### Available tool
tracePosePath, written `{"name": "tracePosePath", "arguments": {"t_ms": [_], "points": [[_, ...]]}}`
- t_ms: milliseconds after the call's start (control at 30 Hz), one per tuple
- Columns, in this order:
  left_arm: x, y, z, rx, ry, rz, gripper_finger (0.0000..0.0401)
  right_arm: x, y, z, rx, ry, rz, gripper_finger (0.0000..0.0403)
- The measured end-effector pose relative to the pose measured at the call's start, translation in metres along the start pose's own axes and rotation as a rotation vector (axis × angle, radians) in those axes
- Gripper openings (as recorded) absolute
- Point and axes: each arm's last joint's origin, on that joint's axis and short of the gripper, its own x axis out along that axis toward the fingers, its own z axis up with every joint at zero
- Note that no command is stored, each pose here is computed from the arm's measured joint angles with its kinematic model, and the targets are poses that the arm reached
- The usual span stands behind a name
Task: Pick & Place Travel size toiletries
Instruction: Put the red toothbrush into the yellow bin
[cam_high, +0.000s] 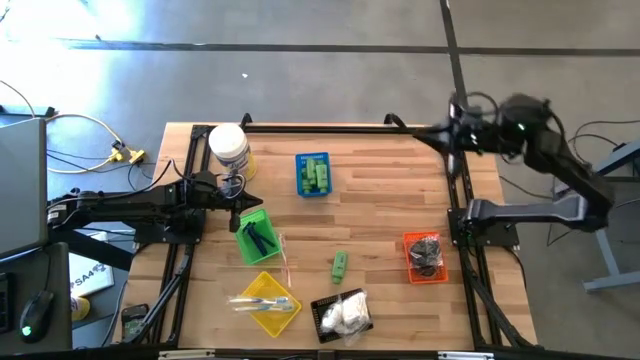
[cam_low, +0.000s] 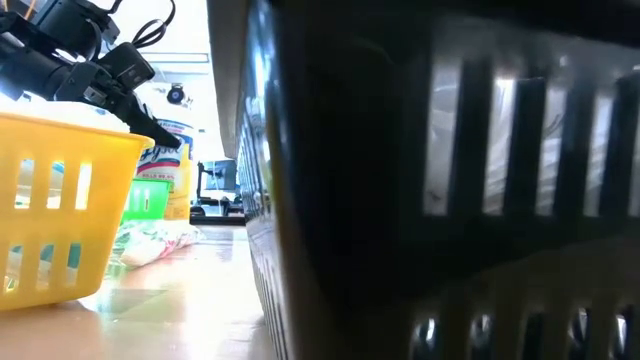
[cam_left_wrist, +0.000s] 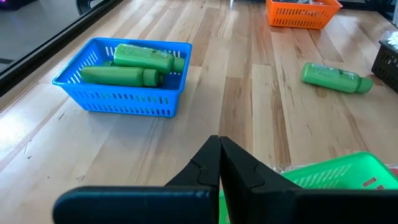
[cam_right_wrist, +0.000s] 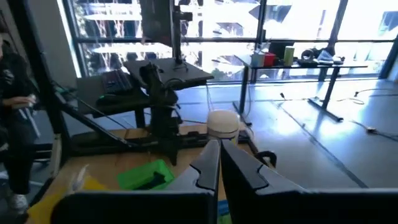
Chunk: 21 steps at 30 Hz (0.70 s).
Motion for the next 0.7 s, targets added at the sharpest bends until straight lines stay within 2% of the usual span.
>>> {"name": "tracePosePath", "arguments": {"t_ms": [167, 300, 467, 700], "points": [[0.000, 0.000, 0.000, 0.001, 0.000, 0.000, 0.0000, -0.028, 0.009, -0.047, 0.065, -0.030, 0.012, 0.0004], [0.000, 0.000, 0.000, 0.004, 0.000, 0.000, 0.0000, -0.035, 0.014, -0.091, 0.069, -0.051, 0.066, 0.0003], [0.000, 0.000, 0.000, 0.004, -0.001, 0.000, 0.0000, -0.027, 0.015, -0.137, 0.086, -0.138, 0.094, 0.0003], [0.000, 0.000, 0.001, 0.048, -0.007, 0.002, 0.0000, -0.006, 0.013, -0.186, 0.068, -0.162, 0.120, 0.0003]]}}
